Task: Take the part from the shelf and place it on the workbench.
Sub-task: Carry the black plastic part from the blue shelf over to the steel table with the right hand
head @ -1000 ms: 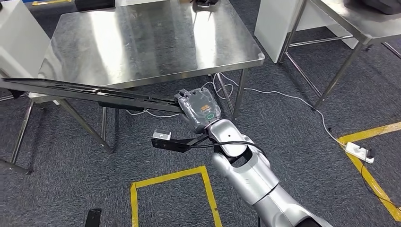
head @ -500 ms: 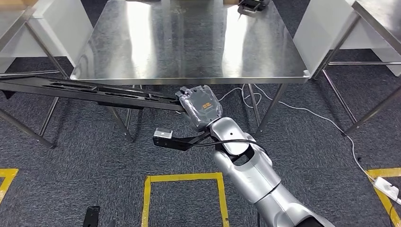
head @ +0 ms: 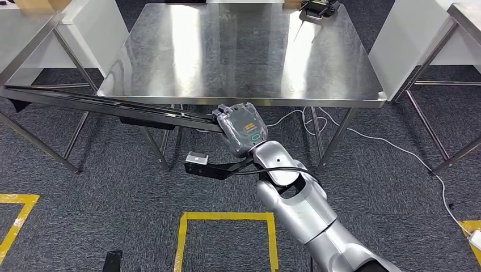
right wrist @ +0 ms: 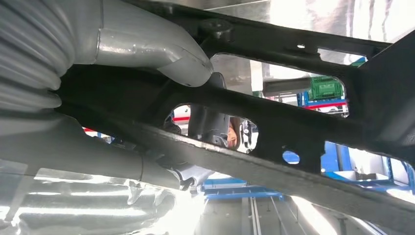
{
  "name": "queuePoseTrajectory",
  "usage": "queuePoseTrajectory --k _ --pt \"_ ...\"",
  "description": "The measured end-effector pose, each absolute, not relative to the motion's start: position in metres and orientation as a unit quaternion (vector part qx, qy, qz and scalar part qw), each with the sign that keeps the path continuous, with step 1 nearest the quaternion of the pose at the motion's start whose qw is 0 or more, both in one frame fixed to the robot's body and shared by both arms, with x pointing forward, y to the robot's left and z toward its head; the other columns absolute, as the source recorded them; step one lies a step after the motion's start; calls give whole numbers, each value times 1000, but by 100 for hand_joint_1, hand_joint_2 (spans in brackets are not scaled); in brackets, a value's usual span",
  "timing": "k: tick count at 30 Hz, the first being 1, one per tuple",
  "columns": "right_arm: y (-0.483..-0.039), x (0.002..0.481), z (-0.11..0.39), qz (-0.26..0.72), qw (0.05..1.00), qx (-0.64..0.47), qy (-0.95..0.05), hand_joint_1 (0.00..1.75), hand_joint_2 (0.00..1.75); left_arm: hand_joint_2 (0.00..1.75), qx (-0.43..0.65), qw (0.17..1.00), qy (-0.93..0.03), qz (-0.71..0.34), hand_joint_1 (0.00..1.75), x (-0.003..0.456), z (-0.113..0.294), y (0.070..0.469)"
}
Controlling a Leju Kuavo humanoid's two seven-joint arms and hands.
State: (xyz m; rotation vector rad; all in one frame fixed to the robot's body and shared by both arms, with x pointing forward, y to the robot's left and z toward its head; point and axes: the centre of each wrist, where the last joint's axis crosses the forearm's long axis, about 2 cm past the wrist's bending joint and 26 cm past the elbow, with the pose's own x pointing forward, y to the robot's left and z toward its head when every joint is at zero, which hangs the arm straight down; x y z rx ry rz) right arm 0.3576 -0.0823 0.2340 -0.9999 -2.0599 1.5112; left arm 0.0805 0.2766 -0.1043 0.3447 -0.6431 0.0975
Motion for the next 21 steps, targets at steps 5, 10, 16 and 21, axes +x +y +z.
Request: queuePoseTrajectory --k 5,10,16,21 --pt "-83 358 234 539 200 -360 -735 175 175 175 170 933 -314 48 0 81 -104 278" --pt "-86 360 234 537 200 -367 -732 175 175 175 169 933 -314 51 0 81 -104 277" --pt "-86 360 234 534 198 -372 -733 175 175 175 169 933 -313 52 0 81 -104 277" --pt "-86 360 234 534 197 -373 -733 175 175 175 168 933 -313 53 0 81 -104 276"
